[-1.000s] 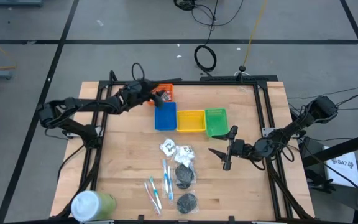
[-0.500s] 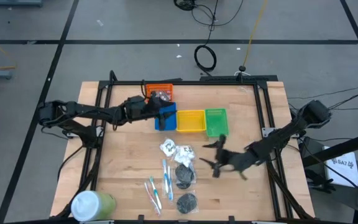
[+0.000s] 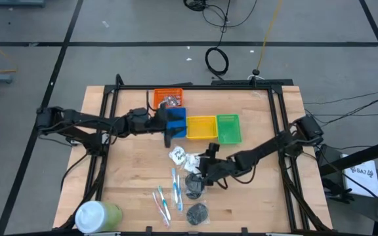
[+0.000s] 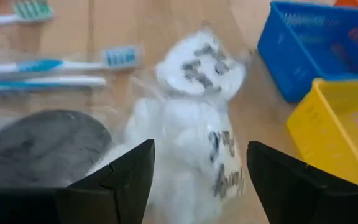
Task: Pick & Place Travel size toiletries
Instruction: Put the top right vanity pack into the blue basket
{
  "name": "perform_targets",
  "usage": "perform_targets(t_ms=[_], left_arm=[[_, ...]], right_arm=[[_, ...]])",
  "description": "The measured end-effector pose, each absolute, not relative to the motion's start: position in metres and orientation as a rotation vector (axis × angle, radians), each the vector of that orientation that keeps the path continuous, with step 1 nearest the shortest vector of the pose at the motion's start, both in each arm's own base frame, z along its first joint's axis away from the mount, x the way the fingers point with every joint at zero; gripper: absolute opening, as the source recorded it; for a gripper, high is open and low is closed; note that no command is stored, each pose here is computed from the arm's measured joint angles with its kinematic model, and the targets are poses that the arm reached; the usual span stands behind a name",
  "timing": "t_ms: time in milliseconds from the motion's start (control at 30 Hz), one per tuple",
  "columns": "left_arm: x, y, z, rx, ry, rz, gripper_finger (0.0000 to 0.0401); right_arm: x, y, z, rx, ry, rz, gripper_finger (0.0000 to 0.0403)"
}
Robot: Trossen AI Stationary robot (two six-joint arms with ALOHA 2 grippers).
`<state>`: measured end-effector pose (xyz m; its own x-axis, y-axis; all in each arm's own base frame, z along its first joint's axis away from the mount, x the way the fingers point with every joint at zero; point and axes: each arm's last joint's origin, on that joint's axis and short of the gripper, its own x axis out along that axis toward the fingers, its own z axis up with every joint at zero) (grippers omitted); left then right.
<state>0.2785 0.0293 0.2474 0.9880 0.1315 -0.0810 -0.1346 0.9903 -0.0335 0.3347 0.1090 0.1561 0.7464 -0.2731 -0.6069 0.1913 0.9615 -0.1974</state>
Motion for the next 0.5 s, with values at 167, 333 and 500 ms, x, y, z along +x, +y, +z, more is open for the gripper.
perform_targets(t_ms=[167,333,500], left_arm=[[0.274,0.012,0.252,-0.033,0.091,0.074,0.0189],[0.273,0.003,0.254,-0.005,0.085,0.039,0.0193],[0.273,0.001,0.253,-0.001,0.094,0.034,0.0189]], right_arm=[[0.336,0.098,0.151,-0.023,0.729,-0.192,0.0231],[0.334,0.092,0.145,0.016,0.752,-0.199,0.0195],[0.33,0.09,0.14,0.009,0.77,-0.203,0.0142]])
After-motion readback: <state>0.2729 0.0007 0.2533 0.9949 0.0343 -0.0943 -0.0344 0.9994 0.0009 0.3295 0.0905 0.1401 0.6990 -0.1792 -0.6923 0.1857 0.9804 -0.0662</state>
